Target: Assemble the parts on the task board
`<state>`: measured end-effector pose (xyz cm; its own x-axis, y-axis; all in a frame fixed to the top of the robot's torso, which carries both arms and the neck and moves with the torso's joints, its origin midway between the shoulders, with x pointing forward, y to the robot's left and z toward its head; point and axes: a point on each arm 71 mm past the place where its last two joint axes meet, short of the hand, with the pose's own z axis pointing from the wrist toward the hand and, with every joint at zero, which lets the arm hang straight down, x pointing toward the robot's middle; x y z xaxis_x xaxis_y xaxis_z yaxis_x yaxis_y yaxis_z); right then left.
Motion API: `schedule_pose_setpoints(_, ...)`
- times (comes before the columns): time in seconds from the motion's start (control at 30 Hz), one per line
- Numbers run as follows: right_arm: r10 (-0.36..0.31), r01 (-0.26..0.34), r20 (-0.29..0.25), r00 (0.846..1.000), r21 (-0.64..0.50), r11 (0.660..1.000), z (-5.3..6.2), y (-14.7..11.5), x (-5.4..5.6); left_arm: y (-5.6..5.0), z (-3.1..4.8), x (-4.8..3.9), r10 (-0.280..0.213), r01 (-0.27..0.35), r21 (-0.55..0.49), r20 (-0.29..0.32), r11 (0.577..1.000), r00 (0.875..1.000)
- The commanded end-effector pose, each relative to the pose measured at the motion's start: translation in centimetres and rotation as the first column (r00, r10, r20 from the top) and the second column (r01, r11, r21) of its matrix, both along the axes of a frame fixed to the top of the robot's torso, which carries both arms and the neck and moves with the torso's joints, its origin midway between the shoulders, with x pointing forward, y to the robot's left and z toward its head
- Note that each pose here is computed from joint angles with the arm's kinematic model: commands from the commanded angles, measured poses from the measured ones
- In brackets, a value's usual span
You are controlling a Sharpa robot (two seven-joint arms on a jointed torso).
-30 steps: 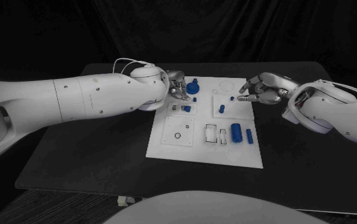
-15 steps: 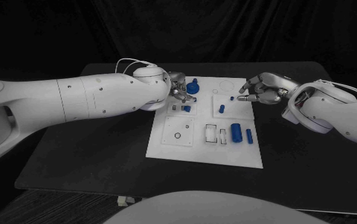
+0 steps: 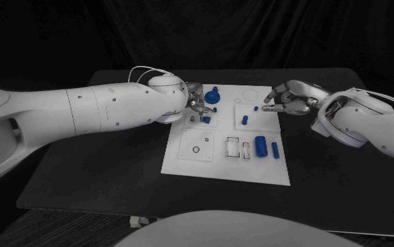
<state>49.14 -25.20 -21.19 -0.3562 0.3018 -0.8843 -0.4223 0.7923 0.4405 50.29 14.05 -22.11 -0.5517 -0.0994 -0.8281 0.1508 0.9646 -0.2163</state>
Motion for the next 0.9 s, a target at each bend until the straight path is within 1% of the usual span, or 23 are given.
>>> schedule_pose_setpoints(0.03,-0.010,0.010,-0.007,1.000,-0.005,1.000,-0.1,-0.1,-0.1,-0.3,-0.29,-0.07,-0.010,0.010,0.000,-0.018,1.000,1.000)
schedule_pose_setpoints(0.6,-0.010,0.010,-0.006,1.000,-0.003,1.000,-0.1,-0.1,-0.1,-1.2,-0.94,0.28,-0.029,0.029,-0.006,-0.024,1.000,0.999)
schedule_pose_setpoints(0.77,-0.010,0.010,-0.005,1.000,-0.003,1.000,-0.1,-0.1,-0.1,-1.3,-1.09,0.33,-0.030,0.030,0.000,-0.031,1.000,0.999)
schedule_pose_setpoints(0.9,-0.010,0.010,-0.006,1.000,-0.003,1.000,-0.1,-0.1,-0.2,-1.2,-1.22,0.37,-0.027,0.027,0.012,-0.041,1.000,0.999)
